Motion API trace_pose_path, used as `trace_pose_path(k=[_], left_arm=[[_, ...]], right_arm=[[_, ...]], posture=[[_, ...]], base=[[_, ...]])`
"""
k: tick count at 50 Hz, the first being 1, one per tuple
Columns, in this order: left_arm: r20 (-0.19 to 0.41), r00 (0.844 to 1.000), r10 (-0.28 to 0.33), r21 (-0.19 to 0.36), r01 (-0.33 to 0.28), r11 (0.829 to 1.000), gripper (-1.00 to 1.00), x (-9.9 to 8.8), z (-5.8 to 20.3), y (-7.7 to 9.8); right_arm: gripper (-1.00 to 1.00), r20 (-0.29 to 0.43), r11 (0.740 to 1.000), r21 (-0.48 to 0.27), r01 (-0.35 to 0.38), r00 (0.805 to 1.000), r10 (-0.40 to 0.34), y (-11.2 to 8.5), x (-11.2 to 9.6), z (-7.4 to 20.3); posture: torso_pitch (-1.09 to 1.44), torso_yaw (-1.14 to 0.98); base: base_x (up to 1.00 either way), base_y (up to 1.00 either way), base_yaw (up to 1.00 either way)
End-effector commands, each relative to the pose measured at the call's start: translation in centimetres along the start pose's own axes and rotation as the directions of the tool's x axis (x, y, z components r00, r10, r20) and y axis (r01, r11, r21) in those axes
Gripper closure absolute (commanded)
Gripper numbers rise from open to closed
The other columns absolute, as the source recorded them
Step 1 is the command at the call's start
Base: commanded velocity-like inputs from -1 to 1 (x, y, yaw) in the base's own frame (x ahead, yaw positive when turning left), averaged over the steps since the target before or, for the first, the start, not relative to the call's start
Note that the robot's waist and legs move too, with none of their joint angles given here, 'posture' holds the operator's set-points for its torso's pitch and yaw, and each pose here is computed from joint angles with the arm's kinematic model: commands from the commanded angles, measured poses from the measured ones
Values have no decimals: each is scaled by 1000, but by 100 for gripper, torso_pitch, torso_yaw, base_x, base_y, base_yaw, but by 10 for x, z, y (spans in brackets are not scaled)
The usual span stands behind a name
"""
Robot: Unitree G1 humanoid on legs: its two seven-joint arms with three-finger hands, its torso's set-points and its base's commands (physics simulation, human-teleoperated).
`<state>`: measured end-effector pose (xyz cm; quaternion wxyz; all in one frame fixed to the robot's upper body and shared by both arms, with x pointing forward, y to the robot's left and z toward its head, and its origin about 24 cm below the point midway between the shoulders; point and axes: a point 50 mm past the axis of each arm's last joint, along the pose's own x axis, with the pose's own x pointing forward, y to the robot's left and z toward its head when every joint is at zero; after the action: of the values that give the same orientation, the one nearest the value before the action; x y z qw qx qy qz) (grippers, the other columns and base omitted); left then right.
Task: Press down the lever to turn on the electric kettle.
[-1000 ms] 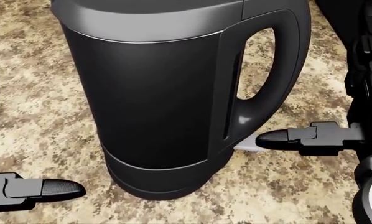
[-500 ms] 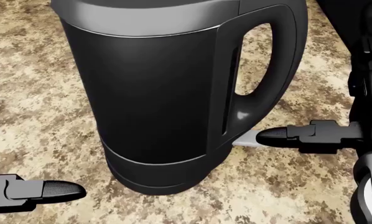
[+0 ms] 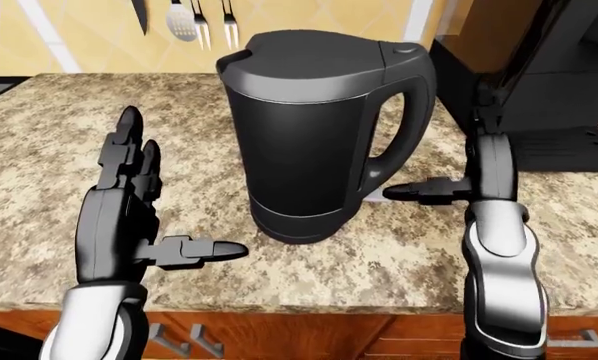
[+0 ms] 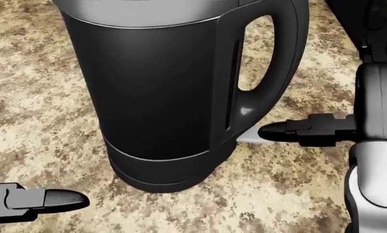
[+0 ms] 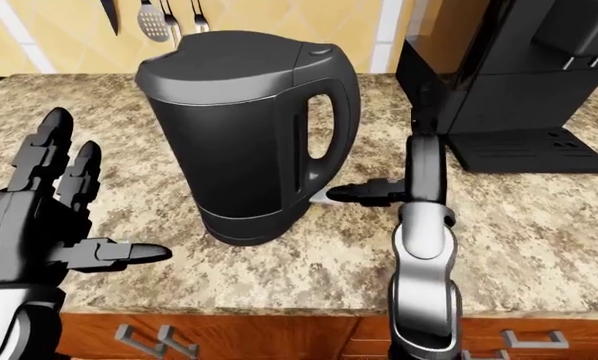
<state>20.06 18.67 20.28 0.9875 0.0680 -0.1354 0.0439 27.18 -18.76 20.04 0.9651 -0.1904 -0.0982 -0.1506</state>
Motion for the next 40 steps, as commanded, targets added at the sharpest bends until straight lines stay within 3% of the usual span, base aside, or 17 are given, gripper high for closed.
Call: trace_pose_path(k=[1,9,20,26,40], left_arm=[[73,997,1,9,-2,1000,-100,-1,11,0],[73,997,1,8,-2,1000,-100,-1,10,0],[74,997,0,7,0,1000,-100,-1,11,0],[74,997,1,7,-2,1000,-100,-1,11,1],[73,997,2,6,-2,1000,-100,-1,10,1]], right_arm=[[-100,98,999,-9,40,994,-39,-2,0,18],[-100,111,999,-38,39,993,-34,14,-3,24],[-100,92,994,-99,48,995,-39,13,-2,16],[-100,73,979,-195,56,996,-42,15,1,6],[-100,36,977,-215,9,999,-1,26,-8,-13]], posture=[[0,0],[0,0],[0,0],[0,0],[0,0]], base=[[0,0,0],[0,0,0],[0,0,0],[0,0,0],[0,0,0]])
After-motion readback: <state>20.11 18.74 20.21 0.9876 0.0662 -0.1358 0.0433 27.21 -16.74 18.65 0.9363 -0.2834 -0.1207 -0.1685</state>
